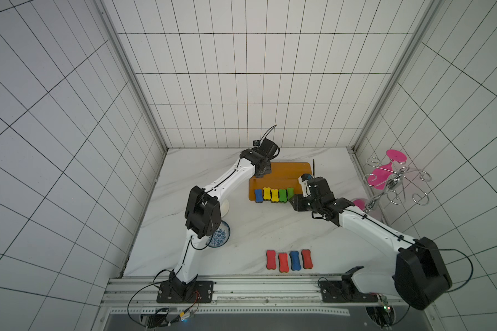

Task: Remove the whiteboard erasers from the shelf
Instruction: Pick up the whiteboard eraser from the shelf.

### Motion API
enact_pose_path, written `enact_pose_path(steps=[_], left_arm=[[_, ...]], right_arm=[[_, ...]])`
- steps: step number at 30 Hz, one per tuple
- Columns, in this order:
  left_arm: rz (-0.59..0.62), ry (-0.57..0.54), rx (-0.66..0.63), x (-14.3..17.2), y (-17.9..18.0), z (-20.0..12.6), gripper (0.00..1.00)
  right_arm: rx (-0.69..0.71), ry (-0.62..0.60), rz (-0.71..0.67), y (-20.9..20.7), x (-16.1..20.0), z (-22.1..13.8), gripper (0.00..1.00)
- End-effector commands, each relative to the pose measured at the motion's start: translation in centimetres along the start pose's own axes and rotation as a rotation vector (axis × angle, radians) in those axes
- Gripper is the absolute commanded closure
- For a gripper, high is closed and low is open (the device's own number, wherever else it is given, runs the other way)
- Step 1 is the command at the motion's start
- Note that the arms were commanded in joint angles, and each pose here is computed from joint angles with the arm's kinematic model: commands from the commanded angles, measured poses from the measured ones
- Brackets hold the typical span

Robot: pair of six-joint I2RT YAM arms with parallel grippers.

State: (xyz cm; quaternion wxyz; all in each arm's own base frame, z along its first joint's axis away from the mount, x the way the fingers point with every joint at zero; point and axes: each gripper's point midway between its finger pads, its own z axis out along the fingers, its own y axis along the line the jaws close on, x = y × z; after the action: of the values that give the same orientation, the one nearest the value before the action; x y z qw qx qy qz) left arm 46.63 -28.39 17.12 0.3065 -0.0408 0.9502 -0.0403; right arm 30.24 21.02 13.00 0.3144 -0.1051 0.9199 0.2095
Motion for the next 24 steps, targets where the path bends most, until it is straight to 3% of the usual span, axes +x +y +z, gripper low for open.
enact_pose_path(steps=[1,6,11,17,22,24], left_arm=[[-0.018,0.017,0.004,0.0,0.9,-2.1,0.91],[-0.027,-0.024,0.055,0.6,0.6,-5.2,0.91],[-0.027,-0.017,0.093,4.9,0.2,-7.4,0.92],[-0.029,0.046,0.097,14.2,1.1,-8.9,0.93],[-0.032,0.163,0.08,23.5,2.2,-8.4,0.93],[-0.031,0.183,0.057,25.6,2.9,-8.4,0.93]], right_arm=[[0.008,-0.012,0.011,-0.3,-0.1,-0.8,0.55],[0.024,-0.033,0.024,-0.3,-0.8,-2.1,0.56],[0.001,-0.061,0.046,-0.1,-0.3,-4.0,0.56],[-0.038,-0.095,0.073,-0.2,1.7,-6.6,0.56],[-0.073,-0.127,0.102,-0.1,2.9,-8.3,0.56],[-0.066,-0.136,0.107,-0.3,3.3,-8.8,0.56]])
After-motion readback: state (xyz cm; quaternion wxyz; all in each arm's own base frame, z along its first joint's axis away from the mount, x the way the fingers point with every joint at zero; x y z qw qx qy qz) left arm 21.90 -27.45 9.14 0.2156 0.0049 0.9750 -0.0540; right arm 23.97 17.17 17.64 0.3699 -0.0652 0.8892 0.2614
